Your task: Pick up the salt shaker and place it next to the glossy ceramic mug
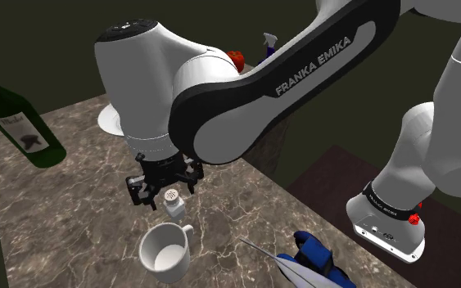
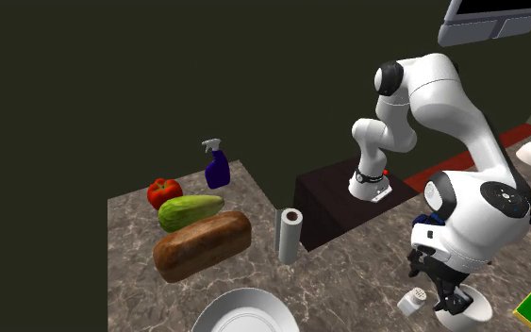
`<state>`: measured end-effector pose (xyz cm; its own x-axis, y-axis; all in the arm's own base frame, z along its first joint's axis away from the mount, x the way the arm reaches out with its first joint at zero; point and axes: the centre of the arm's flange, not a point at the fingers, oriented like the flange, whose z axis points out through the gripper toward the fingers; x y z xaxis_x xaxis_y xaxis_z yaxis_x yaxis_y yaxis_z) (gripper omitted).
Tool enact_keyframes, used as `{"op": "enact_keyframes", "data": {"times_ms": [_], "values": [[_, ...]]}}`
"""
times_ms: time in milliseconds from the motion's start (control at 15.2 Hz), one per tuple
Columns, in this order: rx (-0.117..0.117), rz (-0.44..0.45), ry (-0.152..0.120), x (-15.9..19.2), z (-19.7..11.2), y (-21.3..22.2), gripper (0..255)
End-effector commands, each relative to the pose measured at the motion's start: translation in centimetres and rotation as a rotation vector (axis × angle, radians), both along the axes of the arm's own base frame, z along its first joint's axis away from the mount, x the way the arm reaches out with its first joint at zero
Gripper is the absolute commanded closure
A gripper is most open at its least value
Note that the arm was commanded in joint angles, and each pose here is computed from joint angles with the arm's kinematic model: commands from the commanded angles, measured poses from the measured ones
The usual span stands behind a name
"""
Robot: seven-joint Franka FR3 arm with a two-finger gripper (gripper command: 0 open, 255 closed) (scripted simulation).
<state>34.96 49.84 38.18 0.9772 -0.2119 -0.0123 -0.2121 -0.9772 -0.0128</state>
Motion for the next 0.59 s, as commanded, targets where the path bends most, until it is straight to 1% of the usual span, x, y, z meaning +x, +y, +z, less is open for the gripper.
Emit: {"op": "enact_keyframes", "data": {"times_ms": [0,132,396,528], "values": [[0.0,0.0,0.0,0.0,0.0,0.0,0],[0.0,0.0,0.0,0.0,0.0,0.0,0],[0.0,0.0,0.0,0.0,5.0,-0.1,0],[0.0,0.0,0.0,0.0,5.0,-0.1,0]]}}
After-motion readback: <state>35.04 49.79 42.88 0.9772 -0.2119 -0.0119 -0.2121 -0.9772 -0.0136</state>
